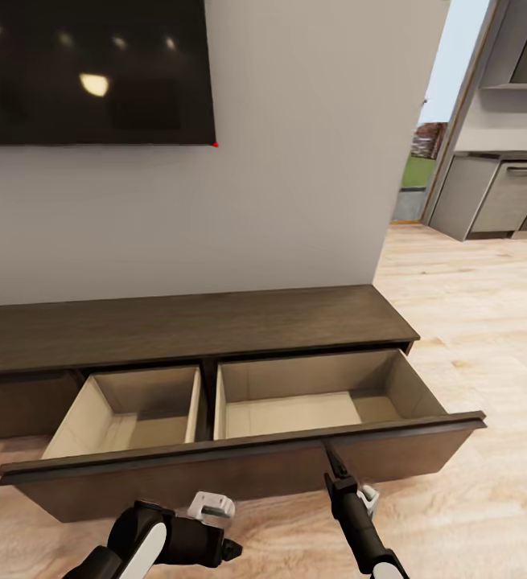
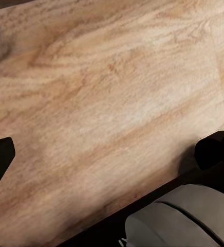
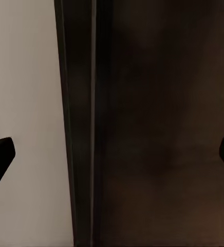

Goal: Place each of the two pumpkins and all three candles from the living room inside a cabinet in the living room (use any cabinet), then make sure every cabinet is closed, and position the cauldron so it is next to a table in the living room.

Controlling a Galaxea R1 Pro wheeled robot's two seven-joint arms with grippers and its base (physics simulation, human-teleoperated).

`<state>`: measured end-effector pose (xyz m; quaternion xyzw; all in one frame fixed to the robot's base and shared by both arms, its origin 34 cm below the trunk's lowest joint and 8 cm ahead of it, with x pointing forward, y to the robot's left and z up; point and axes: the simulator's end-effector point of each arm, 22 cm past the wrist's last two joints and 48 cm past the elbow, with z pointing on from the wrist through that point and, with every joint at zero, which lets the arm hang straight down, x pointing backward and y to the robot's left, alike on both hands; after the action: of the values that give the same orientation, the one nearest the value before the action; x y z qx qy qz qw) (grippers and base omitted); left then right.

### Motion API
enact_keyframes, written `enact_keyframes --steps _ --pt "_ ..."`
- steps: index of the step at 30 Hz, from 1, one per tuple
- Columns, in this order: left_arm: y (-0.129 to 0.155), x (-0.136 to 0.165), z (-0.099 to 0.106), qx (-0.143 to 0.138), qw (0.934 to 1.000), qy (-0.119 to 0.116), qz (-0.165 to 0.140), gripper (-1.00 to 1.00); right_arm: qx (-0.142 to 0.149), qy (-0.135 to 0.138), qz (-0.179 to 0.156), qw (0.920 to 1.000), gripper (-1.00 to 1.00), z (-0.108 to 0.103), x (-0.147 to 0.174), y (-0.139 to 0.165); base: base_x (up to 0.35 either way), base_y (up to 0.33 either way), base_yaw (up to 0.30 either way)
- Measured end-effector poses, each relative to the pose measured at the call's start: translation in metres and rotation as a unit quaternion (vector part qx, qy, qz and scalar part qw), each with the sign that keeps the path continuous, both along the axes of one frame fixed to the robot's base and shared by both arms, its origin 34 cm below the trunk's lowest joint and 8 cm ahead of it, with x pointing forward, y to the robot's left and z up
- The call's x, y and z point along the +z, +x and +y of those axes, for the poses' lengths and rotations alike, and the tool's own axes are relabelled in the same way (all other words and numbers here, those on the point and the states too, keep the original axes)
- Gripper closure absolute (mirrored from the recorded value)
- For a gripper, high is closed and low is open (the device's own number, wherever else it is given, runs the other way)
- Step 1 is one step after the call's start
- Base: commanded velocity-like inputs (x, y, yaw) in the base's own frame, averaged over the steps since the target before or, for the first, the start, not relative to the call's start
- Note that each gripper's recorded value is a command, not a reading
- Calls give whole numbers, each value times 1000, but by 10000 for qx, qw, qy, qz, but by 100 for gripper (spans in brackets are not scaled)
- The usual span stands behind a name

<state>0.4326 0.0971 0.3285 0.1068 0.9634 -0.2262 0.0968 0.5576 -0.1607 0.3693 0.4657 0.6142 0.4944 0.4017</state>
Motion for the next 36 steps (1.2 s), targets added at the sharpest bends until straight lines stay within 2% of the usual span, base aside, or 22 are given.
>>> enact_keyframes --steps 12,15,18,20,22,24,25,28,31,36 --pt "1 0 1 27 10000 1 -6 -100 43 32 50 10000 -100 1 -2 -1 -167 0 0" --pt "1 0 1 33 10000 -7 -2 -100 145 122 123 9997 -100 6 -4 -2 -183 0 0" --pt "2 1 2 45 10000 -11 -9 -100 504 478 250 9973 -100 22 -4 -9 -81 0 0" --pt "3 3 0 47 10000 -38 -21 -100 863 844 341 9921 -100 38 -1 -15 -20 0 0" --pt "4 7 -1 43 10000 -54 -56 -100 1109 1056 376 9875 -100 46 4 -20 -8 0 0" --pt "4 10 -2 36 9999 -56 -90 -100 1347 1125 445 9835 -100 40 5 -26 -3 0 0" --pt "5 11 -2 31 9999 -54 -108 -100 1466 1126 549 9812 -100 30 0 -32 -2 0 0" --pt "6 15 -1 21 9999 -36 -167 -100 1684 1039 1081 9743 -100 -13 -29 -59 0 0 0" --pt "9 19 3 19 9997 7 -239 -100 1663 1022 1370 9711 -100 -31 -45 -76 0 0 0" --pt "15 27 8 25 9993 62 -363 -100 1455 1023 1829 9669 -100 -48 -74 -104 0 0 0"
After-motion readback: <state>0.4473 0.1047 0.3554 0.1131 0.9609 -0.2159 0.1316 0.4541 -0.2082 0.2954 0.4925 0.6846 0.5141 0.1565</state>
